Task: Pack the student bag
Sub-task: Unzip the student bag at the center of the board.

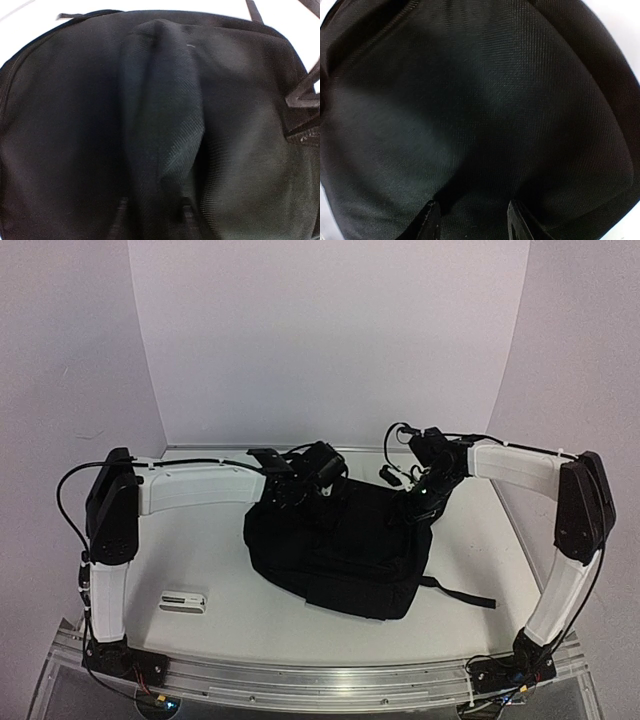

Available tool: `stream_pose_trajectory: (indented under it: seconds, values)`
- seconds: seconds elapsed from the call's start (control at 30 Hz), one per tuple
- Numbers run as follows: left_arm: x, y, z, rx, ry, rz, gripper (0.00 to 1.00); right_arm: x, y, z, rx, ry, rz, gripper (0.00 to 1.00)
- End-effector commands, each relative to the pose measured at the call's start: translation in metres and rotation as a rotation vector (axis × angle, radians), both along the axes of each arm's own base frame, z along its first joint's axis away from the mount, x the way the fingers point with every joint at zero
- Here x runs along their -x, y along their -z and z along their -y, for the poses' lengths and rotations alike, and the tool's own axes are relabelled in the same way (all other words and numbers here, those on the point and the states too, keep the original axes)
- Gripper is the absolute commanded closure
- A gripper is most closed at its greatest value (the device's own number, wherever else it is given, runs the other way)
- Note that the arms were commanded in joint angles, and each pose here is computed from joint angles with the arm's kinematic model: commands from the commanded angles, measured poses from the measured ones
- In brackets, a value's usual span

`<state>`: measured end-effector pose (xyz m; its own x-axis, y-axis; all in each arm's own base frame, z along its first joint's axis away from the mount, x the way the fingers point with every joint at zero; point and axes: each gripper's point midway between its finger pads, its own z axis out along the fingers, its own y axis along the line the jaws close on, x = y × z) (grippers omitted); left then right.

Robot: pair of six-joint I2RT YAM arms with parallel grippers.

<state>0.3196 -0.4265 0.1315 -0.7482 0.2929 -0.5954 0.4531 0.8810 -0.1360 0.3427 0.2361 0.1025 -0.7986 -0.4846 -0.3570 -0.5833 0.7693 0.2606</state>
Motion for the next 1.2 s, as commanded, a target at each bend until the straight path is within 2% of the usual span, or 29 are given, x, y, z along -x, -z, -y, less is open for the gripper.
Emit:
stream_pose_trajectory:
  seconds: [0.0,0.1,0.13,0.27,0.4,0.5,0.67,0.77,0.87,1.03,1.17]
  values:
    - [-0.005,0.003,-0.043,0.083,-0.098,-0.098,0.85,-0.017,0.041,0.030,0.185,0.015,-0.002,0.55]
    - [0.007,-0.004,-0.026,0.277,-0.016,-0.174,0.98,-0.032,0.038,0.026,0.193,0.006,0.029,0.54]
    - [0.009,-0.007,-0.019,0.332,0.006,-0.181,1.00,-0.039,0.034,0.024,0.192,0.005,0.049,0.54]
    - [0.021,-0.010,0.004,0.454,0.092,-0.246,1.00,-0.056,0.011,0.002,0.097,0.014,0.070,0.52]
    - [0.030,-0.012,0.020,0.556,0.143,-0.297,1.00,-0.032,-0.033,-0.034,-0.128,-0.012,0.009,0.42]
    - [0.032,-0.008,0.028,0.587,0.159,-0.329,1.00,-0.013,-0.060,-0.052,-0.207,-0.036,0.004,0.35]
    - [0.035,-0.003,0.043,0.632,0.195,-0.373,1.00,0.002,-0.074,-0.072,-0.211,-0.043,0.013,0.28]
    - [0.031,0.007,0.047,0.604,0.182,-0.384,0.99,0.008,-0.068,-0.077,-0.185,-0.048,0.006,0.24]
    - [0.025,0.019,0.042,0.554,0.129,-0.381,0.94,0.007,-0.066,-0.077,-0.164,-0.048,0.016,0.21]
    - [0.021,0.031,0.034,0.496,0.081,-0.370,0.94,-0.014,-0.053,-0.060,0.025,0.026,0.135,0.22]
    - [0.020,0.035,0.031,0.463,0.060,-0.351,0.94,-0.020,-0.043,-0.051,0.111,0.086,0.146,0.22]
